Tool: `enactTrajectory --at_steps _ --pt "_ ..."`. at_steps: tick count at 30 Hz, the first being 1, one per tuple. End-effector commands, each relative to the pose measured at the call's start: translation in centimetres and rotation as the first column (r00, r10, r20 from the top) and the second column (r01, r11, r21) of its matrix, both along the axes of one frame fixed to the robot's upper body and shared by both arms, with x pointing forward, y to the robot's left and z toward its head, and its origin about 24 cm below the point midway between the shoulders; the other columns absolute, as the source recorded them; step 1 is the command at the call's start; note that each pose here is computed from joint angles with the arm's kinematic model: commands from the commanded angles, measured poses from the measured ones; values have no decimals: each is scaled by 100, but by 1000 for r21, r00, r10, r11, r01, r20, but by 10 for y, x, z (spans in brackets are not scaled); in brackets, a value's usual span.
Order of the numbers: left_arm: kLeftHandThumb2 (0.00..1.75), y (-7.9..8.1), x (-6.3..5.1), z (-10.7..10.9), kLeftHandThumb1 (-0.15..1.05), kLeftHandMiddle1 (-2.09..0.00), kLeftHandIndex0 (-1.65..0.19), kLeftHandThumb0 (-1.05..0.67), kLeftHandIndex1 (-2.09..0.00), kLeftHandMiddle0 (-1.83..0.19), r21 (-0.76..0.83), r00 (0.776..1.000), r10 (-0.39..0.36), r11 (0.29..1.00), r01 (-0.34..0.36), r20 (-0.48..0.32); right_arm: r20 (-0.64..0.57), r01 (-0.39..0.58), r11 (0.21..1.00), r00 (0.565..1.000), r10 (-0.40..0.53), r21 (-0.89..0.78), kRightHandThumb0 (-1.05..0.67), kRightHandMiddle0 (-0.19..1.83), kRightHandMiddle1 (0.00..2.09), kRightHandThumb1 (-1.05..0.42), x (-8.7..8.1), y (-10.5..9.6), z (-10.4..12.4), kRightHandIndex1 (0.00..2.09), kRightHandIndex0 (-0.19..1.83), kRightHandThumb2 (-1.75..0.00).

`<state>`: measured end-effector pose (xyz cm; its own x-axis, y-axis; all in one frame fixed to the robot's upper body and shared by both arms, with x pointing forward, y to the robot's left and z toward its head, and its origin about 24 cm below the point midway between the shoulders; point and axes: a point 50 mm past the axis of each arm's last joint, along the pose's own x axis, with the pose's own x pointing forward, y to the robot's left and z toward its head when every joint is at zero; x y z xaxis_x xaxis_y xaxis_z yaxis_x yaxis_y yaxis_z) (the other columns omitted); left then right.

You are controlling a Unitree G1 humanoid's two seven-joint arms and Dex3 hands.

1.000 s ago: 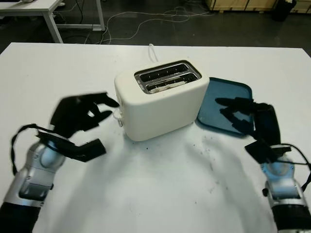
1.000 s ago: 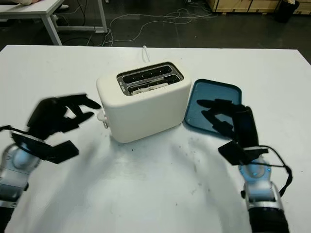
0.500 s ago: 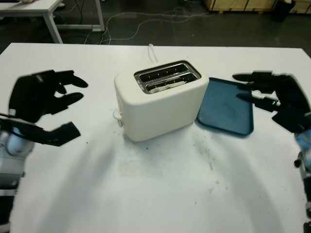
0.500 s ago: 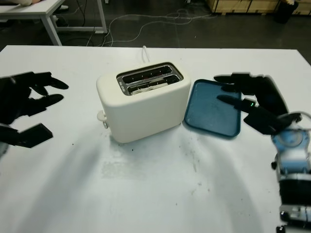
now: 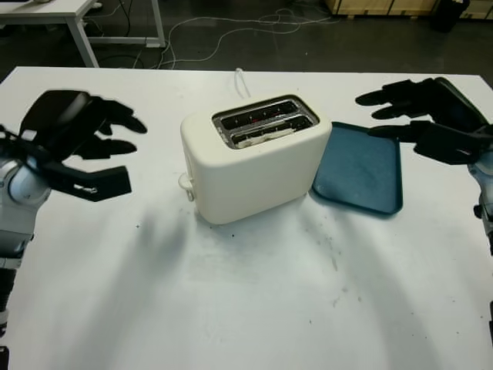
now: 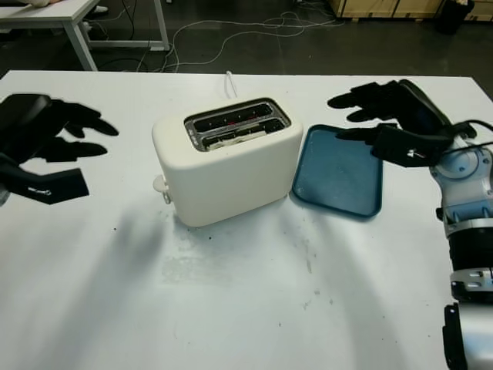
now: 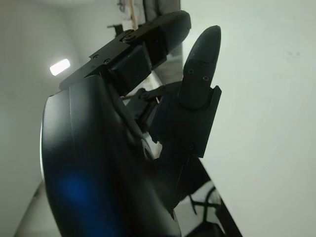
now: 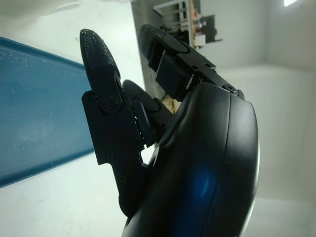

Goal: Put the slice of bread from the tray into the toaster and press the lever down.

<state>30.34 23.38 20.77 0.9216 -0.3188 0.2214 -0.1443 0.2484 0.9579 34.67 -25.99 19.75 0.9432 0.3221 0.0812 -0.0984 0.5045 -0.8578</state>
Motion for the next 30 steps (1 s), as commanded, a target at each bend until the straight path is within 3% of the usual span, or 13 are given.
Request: enactTrajectory --at_steps 1,30 --pt "0 -4 1 0 79 -90 -107 -44 -15 -86 12 1000 -15 1000 15 -1 15 -21 999 1000 21 -34 -63 82 0 -85 -1 2 10 1 93 -1" --pt "0 -3 1 -6 80 -98 -112 -42 -12 -83 -23 1000 -25 999 26 17 -8 -15 999 1000 15 -51 -59 80 0 -85 -8 0 7 0 91 0"
